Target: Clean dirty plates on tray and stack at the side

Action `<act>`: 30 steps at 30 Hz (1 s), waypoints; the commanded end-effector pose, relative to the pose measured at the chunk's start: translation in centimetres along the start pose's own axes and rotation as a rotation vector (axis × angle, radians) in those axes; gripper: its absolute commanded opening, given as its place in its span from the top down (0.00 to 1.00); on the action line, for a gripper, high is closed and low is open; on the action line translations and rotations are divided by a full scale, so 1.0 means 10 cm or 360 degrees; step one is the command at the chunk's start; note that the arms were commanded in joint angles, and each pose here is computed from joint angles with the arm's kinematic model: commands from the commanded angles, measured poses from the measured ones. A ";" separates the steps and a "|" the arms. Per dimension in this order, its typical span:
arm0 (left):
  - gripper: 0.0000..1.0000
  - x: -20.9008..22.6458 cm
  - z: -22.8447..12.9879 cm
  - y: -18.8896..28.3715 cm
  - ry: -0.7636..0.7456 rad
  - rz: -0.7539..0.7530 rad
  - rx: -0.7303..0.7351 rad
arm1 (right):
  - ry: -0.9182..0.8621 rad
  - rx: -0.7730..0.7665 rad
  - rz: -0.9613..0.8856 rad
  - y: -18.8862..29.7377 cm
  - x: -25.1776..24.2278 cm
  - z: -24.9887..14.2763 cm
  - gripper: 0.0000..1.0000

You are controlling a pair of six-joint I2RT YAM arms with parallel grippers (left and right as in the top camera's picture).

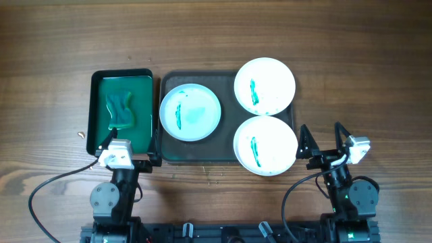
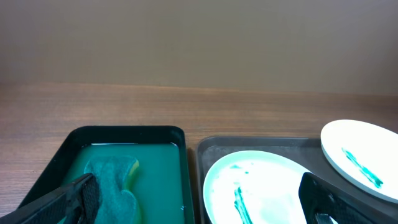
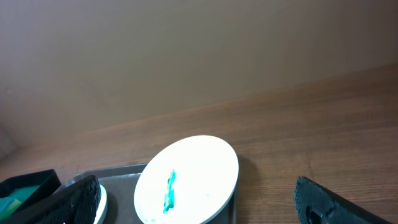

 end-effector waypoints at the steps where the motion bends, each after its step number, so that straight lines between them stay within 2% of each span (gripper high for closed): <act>1: 0.00 0.00 -0.03 0.00 -0.0019 -0.0010 0.0005 | 0.0019 -0.0014 0.0029 0.00 0.02 0.01 0.00; 30: 0.00 0.00 -0.03 0.00 -0.0019 -0.0010 0.0005 | 0.0018 -0.0006 0.0044 0.00 0.04 0.01 0.00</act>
Point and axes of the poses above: each gripper's point midway between its finger pads, its own y axis back along the fingers, its own x axis along the line the jaws close on, z = x × y, the point moved 7 cm from there along y, back along the fingers, and after that the axes turned 5 degrees about y, right-handed, at the moved point
